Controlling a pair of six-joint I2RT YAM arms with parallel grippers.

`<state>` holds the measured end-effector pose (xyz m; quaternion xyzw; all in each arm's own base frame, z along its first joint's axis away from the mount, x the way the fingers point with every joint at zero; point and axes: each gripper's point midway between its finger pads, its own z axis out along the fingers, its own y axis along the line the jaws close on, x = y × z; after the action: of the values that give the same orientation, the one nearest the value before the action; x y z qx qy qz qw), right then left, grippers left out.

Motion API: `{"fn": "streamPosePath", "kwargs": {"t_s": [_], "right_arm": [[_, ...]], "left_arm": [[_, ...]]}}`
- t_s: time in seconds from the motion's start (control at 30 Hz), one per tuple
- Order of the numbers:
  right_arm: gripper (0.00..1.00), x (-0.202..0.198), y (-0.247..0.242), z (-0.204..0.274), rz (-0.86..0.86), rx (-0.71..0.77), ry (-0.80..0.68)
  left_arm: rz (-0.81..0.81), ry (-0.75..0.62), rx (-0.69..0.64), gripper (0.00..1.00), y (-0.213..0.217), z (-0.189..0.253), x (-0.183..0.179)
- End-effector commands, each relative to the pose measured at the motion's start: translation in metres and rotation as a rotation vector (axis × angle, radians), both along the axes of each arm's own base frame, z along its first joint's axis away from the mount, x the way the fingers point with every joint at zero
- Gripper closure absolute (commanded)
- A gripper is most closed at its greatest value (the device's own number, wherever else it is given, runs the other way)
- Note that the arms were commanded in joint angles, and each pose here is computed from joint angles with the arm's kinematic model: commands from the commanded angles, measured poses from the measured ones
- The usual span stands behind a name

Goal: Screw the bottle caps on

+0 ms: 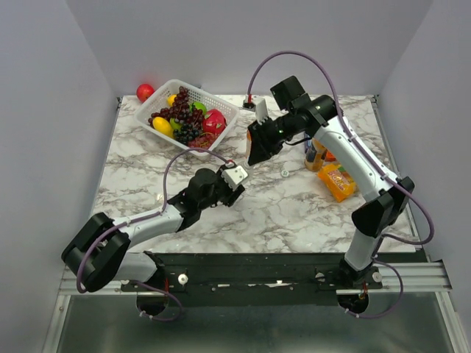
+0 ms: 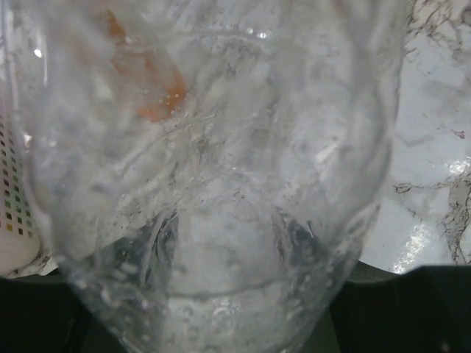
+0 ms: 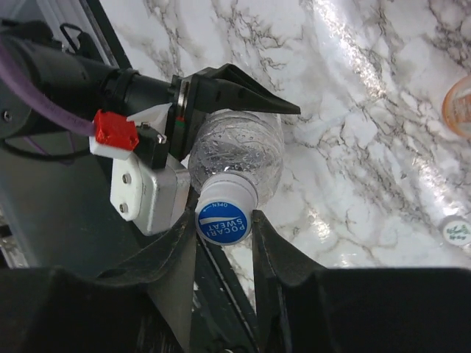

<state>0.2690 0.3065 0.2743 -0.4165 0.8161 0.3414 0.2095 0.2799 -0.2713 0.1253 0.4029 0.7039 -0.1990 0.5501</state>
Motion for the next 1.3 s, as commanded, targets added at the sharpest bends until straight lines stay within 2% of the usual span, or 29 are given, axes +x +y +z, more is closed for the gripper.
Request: {"fn": "streamPosePath", "kwargs": {"t_s": [0.0,0.03,0.07,0.13,0.2,0.23,0.27,0.33,0.37,0.43,0.47,0.53,0.6,0.7,0.73,0.77,0.97,1.1,1.27], "right_arm": [[0.99,-0.023,0.015,-0.022,-0.079,-0.047,0.272],[0.79,-0.021,0.018,-0.019,-0.077,-0.039,0.262],[0.66,-0.018,0.019,-0.014,-0.068,-0.029,0.238],[0.50,-0.007,0.021,0.015,-0.055,0.017,0.134],[0.43,0.000,0.018,0.038,-0.016,0.042,0.012],[0.36,0.007,0.012,0.050,-0.036,0.037,-0.056],[0.33,0.010,0.007,0.074,-0.037,0.068,-0.146],[0.26,0.023,-0.009,0.090,-0.095,0.056,-0.247],[0.25,0.021,-0.018,0.101,-0.091,0.057,-0.302],[0.26,0.019,-0.027,0.107,-0.055,0.058,-0.368],[0.27,0.016,-0.030,0.103,0.052,0.046,-0.447],[0.29,-0.024,-0.035,0.088,0.286,0.092,-0.486],[0.29,-0.052,-0.053,0.066,0.509,0.087,-0.653],[0.26,-0.052,-0.056,0.058,0.644,0.086,-0.893],[0.26,-0.056,-0.058,0.049,0.676,0.072,-0.913],[0.27,-0.056,-0.058,0.047,0.697,0.063,-0.929],[0.30,-0.064,-0.047,0.039,0.857,0.087,-1.002],[0.29,-0.065,-0.038,0.036,0.934,0.096,-1.078],[0.30,-0.076,-0.037,0.028,1.018,0.115,-1.085]], "left_arm": [[0.109,-0.171,-0.198,1.00,-0.016,0.092,0.035],[0.110,-0.156,-0.189,1.00,-0.016,0.087,0.035],[0.111,-0.139,-0.174,1.00,-0.016,0.081,0.035],[0.083,-0.112,-0.142,1.00,-0.017,0.067,0.029],[0.043,-0.068,-0.068,1.00,-0.018,0.044,0.023],[0.023,-0.041,-0.046,1.00,-0.019,0.036,0.020],[-0.024,-0.009,-0.006,1.00,-0.021,0.020,0.012],[-0.067,0.027,0.041,1.00,-0.020,0.005,0.004],[-0.101,0.070,0.059,1.00,-0.021,-0.005,-0.005],[-0.146,0.074,0.087,1.00,-0.021,-0.009,-0.011],[-0.158,0.088,0.099,1.00,-0.019,-0.011,-0.015],[-0.255,0.074,0.118,1.00,-0.022,-0.008,-0.025],[-0.334,0.082,0.138,1.00,-0.021,-0.006,-0.036],[-0.427,0.071,0.212,1.00,-0.010,-0.001,-0.040],[-0.489,0.041,0.226,1.00,-0.007,0.002,-0.041],[-0.528,0.079,0.252,1.00,0.000,-0.002,-0.050],[-0.657,0.082,0.306,1.00,0.004,0.009,-0.062],[-0.675,0.078,0.296,1.00,0.000,0.018,-0.060],[-0.664,0.064,0.279,1.00,-0.005,0.029,-0.054]]}}
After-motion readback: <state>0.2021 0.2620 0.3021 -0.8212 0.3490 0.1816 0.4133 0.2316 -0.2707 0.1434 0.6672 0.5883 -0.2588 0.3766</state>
